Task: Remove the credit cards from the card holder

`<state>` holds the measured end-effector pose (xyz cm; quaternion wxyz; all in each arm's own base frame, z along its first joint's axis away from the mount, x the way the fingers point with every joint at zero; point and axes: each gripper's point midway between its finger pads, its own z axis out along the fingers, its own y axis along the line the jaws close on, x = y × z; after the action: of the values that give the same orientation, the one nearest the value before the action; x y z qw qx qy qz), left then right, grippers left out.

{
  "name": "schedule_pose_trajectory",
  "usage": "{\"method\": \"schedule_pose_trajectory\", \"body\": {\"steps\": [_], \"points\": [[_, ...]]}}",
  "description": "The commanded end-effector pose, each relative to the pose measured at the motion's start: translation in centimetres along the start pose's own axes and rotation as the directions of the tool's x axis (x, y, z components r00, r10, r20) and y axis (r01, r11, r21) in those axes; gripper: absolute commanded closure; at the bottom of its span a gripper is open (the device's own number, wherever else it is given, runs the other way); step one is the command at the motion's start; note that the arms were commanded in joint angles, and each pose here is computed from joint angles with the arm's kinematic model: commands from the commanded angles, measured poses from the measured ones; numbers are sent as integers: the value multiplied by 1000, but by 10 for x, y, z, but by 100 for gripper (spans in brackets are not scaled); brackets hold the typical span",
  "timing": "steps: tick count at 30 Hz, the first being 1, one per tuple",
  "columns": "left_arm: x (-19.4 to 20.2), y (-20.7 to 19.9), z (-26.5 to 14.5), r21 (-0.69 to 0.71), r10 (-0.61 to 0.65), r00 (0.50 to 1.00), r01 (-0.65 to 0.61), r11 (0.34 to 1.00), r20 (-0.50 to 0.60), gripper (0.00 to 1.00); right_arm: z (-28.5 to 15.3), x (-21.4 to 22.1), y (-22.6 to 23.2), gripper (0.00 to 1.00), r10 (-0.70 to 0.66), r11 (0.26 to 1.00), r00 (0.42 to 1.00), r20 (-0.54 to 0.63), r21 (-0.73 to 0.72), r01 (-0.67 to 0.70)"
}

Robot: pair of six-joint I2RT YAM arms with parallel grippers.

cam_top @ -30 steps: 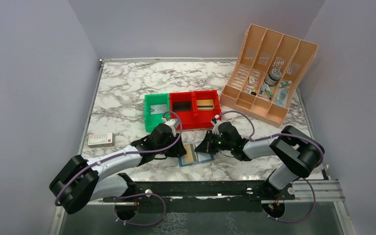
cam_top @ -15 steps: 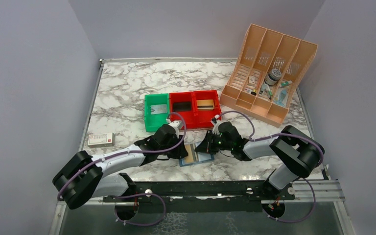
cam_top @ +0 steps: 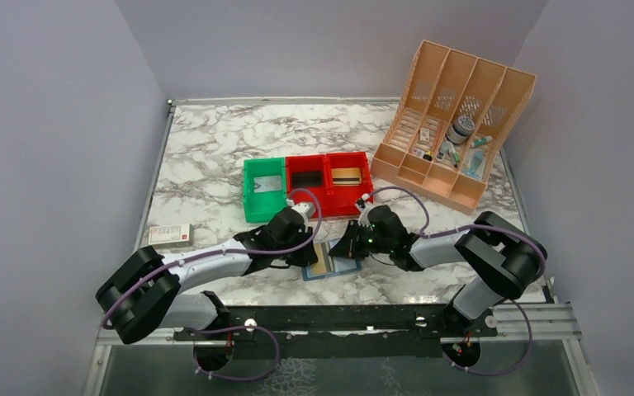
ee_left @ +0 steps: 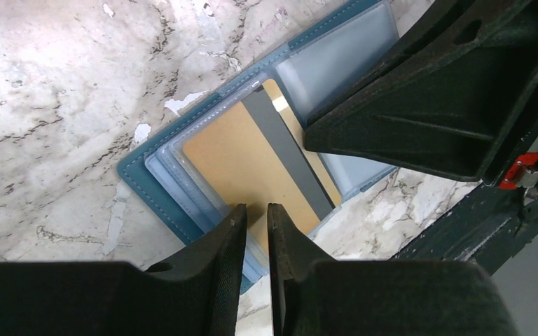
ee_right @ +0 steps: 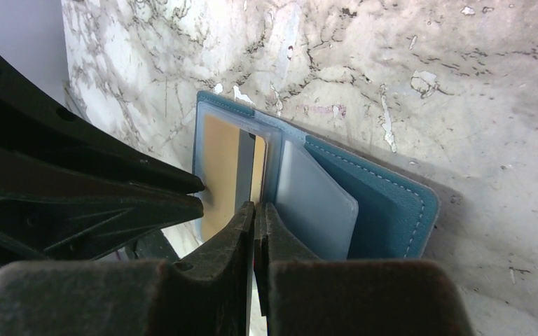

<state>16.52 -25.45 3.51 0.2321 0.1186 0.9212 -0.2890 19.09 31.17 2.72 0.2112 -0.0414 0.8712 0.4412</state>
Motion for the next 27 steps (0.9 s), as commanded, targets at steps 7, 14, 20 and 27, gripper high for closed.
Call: {"method": "schedule_pose_trajectory", "body": {"steps": [7, 14, 20, 27], "points": [[7, 20, 8, -111, 27, 998, -33, 993, -50, 85, -2, -3, 3, 89, -44, 999, 999, -13, -22, 43], [8, 22, 7, -123, 26, 998, -33, 992, -56, 87, 4, 6, 3, 78, -36, 998, 997, -63, -51, 33], [6, 20, 4, -115, 26, 999, -31, 993, -43, 87, 8, 12, 6, 82, -45, 995, 994, -102, -88, 36], [7, 21, 3, -115, 27, 999, -32, 993, -45, 87, -2, 3, 3, 97, -38, 998, 999, -31, -58, 36]]}}
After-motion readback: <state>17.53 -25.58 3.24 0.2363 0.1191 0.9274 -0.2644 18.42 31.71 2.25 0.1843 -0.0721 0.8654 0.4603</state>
